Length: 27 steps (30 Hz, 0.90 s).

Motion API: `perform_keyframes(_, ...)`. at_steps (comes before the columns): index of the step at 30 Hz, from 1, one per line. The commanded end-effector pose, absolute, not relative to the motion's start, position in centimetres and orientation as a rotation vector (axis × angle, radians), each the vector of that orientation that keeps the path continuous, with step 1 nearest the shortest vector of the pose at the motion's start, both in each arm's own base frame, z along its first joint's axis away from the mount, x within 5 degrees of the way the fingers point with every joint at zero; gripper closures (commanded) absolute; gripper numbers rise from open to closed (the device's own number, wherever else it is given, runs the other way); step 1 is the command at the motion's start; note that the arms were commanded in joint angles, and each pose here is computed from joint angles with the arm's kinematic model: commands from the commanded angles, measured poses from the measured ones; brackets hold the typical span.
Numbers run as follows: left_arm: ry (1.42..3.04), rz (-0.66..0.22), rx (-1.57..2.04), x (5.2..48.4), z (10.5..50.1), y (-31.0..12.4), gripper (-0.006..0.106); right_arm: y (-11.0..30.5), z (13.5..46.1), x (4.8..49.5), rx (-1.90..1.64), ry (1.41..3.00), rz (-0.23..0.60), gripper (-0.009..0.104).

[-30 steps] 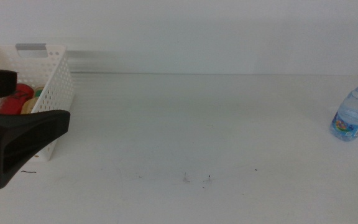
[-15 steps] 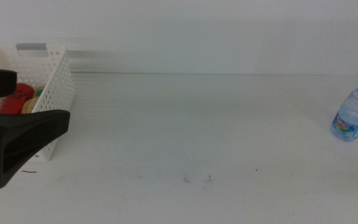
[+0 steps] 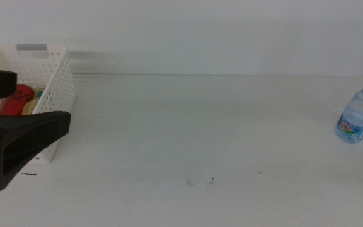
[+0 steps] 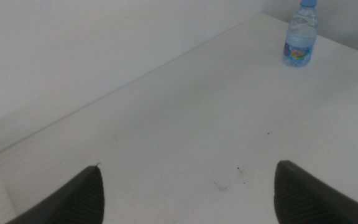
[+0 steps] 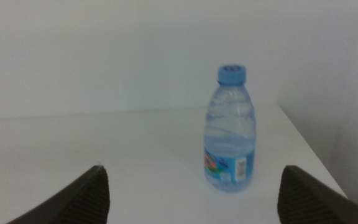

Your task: Use arms to grab the bottles and put them into the dustbin to the left of the table.

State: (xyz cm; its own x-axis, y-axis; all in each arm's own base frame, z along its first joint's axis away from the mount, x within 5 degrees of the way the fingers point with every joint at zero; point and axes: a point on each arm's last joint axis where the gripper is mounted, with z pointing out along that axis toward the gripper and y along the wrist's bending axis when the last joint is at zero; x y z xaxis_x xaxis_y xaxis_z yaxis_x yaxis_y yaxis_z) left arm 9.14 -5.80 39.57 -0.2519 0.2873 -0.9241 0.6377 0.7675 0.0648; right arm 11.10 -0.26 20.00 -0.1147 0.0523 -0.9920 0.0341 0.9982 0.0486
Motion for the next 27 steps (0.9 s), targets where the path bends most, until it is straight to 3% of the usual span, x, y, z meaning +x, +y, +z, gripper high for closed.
perform_keyframes(1,1.832,-0.395,0.706,9.04,39.72,-5.80,0.007,-0.55,19.69,11.39,0.073,1.703,-0.023,0.010)
perform_keyframes(10,1.832,-0.395,0.706,9.04,39.72,-5.80,0.007,-1.26,19.69,11.74,0.111,1.688,-0.107,0.010)
perform_keyframes(27,1.832,-0.395,0.706,9.04,39.72,-5.80,0.007,-1.50,19.60,12.31,0.149,1.671,-0.112,0.010)
